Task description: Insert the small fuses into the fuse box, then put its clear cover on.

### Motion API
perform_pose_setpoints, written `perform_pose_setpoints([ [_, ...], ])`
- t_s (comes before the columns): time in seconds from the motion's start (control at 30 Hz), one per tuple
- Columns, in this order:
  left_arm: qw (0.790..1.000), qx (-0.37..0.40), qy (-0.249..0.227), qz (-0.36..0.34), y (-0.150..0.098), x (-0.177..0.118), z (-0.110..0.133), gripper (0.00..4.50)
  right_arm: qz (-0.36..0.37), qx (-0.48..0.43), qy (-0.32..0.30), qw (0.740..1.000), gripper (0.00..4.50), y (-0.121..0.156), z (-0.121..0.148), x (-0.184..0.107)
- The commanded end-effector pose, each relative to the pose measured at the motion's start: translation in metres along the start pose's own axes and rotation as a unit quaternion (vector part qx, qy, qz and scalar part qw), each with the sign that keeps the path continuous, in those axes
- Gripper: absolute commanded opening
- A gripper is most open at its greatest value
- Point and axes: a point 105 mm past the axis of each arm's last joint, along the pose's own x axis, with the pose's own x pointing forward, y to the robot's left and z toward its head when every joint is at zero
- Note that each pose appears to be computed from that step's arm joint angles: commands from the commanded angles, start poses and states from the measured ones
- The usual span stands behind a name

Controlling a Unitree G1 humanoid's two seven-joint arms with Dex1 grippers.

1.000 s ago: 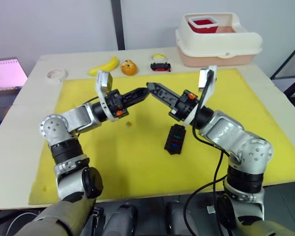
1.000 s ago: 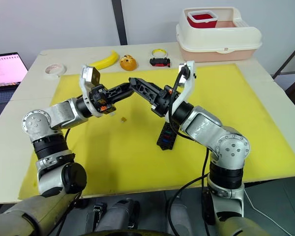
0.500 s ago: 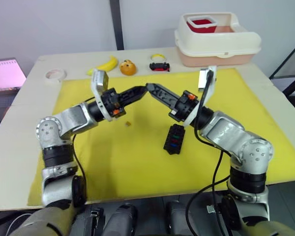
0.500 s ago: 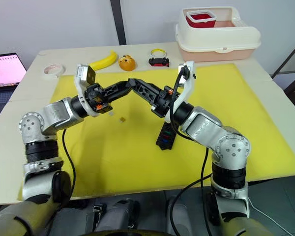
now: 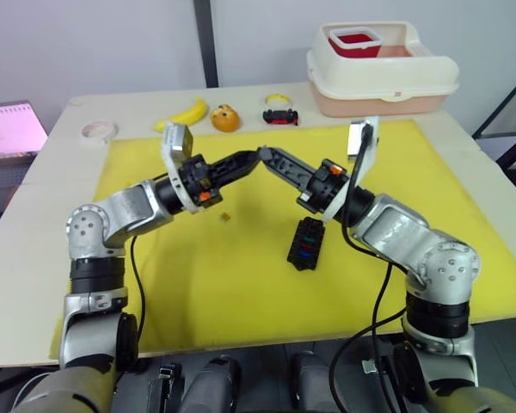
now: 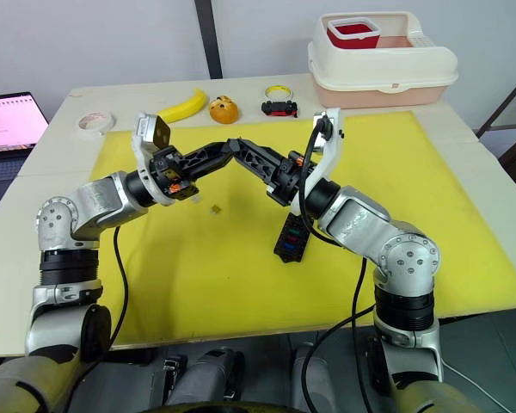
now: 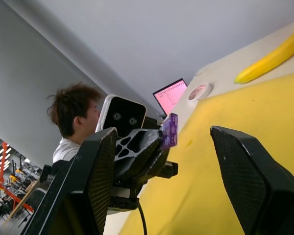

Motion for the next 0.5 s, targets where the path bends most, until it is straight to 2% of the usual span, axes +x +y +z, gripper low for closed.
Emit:
perform_pose_setpoints([
  [0.03,1.0,0.007,-0.001,-0.02,-0.0096,-0.0011,0.0011,0.0,0.021,-0.003,-0.013,1.0,2.43,0.0102,0.0064,-0.0009],
  [0.2,1.0,0.007,0.001,-0.02,-0.0096,-0.0009,0.001,0.0,0.021,-0.002,-0.012,1.0,0.03,0.0102,0.0065,-0.0006],
  [0.43,1.0,0.011,0.009,-0.02,-0.0095,0.0022,-0.0018,0.0,0.032,0.005,-0.014,0.999,0.03,0.0141,0.0077,-0.0003],
  [0.5,0.999,0.036,0.017,-0.01,-0.0084,0.0022,-0.004,0.0,0.038,0.007,-0.016,0.999,0.03,0.0167,0.0093,-0.002],
])
